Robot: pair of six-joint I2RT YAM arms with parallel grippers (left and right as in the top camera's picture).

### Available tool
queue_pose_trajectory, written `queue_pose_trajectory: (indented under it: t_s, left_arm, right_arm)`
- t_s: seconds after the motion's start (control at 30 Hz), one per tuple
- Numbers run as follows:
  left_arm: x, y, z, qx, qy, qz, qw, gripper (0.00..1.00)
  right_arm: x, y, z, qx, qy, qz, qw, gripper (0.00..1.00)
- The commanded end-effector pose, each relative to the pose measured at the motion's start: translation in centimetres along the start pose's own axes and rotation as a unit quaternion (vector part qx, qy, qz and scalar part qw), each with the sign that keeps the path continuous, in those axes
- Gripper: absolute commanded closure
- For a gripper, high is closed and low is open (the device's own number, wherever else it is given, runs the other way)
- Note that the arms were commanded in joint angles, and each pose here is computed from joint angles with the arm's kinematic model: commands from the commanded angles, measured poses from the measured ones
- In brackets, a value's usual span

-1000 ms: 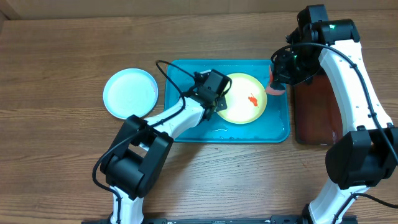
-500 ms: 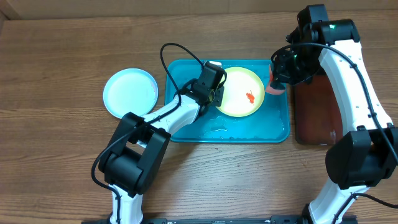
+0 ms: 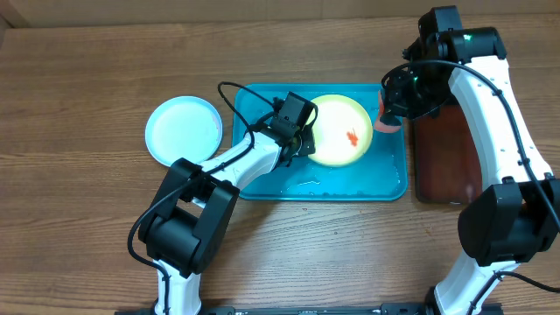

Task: Clean dirty plates on tray and stack at the side
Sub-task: 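Pull the yellow plate toward tray center with the left gripper, then bring the sponge in the right gripper down onto the yellow plate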

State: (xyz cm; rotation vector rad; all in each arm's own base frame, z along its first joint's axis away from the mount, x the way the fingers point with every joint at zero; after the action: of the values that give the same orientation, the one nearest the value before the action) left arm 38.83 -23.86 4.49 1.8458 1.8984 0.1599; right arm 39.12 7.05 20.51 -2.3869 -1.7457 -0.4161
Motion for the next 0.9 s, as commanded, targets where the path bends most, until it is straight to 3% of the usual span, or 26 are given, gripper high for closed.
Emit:
queue_pose_trajectory:
  t_s: [0.0, 0.17, 0.43, 0.87]
  left_arm:
    - [1.5, -0.3, 0.7, -0.005, 0.04, -0.027, 0.999, 0.96]
    - [1.6, 0.5, 0.4, -0.001, 0.026, 0.018, 1.0, 0.96]
    - [2.9, 2.3, -1.1, 0.02, 0.041, 0.001, 0.999, 0.96]
    - [2.1, 1.8, -1.6, 0.068, -0.02, -0.015, 0.997, 0.96]
  right_arm:
    - [0.2, -0.1, -0.2, -0.004, 0.001, -0.007, 1.0, 0.95]
    - [1.1, -0.3, 0.1, -0.005, 0.004, -0.02, 1.0, 0.96]
    - [3.3, -1.0, 1.9, 0.006, 0.005, -0.05, 0.999, 0.96]
    - [6.9, -1.6, 10.4, 0.028, -0.037, -0.084, 0.995, 0.96]
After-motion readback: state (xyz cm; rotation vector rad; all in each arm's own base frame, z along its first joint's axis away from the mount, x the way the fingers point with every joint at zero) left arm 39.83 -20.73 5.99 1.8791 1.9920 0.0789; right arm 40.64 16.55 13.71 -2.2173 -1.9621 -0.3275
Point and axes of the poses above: each gripper's point midway between its finger pads, its own z axis out along the fingers, its own x axis along the line the jaws close on, y = z × x, the point moved 4 cm from there along -z, back along the fingers, and after that the axes turned 5 degrees about z, right-handed, at the moved point
